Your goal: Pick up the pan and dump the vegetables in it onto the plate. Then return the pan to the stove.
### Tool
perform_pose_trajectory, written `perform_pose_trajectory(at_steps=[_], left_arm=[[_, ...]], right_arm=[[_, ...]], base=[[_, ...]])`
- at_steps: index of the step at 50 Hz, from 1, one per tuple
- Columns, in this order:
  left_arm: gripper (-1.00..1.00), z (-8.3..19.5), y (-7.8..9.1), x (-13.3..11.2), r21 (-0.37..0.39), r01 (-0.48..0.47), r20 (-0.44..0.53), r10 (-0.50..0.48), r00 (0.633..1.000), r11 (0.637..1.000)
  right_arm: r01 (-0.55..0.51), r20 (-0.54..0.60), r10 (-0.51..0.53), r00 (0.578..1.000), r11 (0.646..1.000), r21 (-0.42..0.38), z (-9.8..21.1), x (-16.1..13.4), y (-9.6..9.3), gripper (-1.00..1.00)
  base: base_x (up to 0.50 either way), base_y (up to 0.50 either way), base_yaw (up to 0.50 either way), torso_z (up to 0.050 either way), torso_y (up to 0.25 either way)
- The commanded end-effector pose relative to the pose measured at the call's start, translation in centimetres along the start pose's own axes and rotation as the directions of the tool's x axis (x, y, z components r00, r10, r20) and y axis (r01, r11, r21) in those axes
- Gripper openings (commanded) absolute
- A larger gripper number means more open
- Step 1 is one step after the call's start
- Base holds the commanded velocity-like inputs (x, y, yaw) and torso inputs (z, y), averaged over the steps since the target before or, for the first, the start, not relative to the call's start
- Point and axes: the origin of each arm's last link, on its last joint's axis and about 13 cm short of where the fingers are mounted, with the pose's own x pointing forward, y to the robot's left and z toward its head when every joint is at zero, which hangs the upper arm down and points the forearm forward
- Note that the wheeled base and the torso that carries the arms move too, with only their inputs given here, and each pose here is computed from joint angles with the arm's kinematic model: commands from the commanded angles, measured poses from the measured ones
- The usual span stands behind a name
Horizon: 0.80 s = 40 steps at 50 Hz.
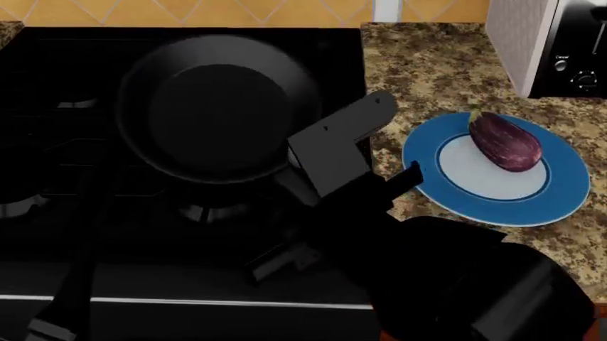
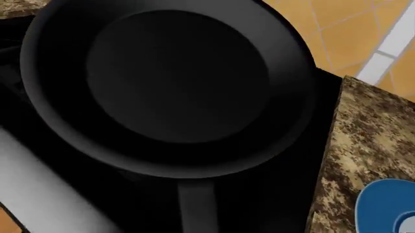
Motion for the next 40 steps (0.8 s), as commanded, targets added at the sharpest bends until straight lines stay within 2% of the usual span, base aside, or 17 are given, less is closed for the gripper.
perform_pose_trajectory(at_steps=[1, 21, 40], left_arm=[[1.00, -0.3, 0.1, -0.3, -0.007, -0.005, 0.002, 0.005, 1.000, 1.000], [1.00, -0.3, 0.3, -0.5, -0.012, -0.018, 0.004, 0.018, 1.000, 1.000], [1.00, -0.3, 0.5, -0.7, -0.009, -0.030, 0.005, 0.030, 1.000, 1.000]], right_arm=[[0.132, 0.075, -0.123, 0.990, 0.982, -0.136, 4.0, -0.2, -1.9, -1.00], [0.094, 0.046, -0.089, 0.995, 0.987, -0.132, 4.8, 2.2, -2.2, -1.00], [0.068, -0.007, -0.069, 0.998, 0.994, -0.080, 3.3, 4.6, -2.8, -1.00]], base=[[0.00, 0.00, 0.00, 0.000, 0.012], [0.00, 0.00, 0.00, 0.002, 0.005], [0.00, 0.00, 0.00, 0.001, 0.004]])
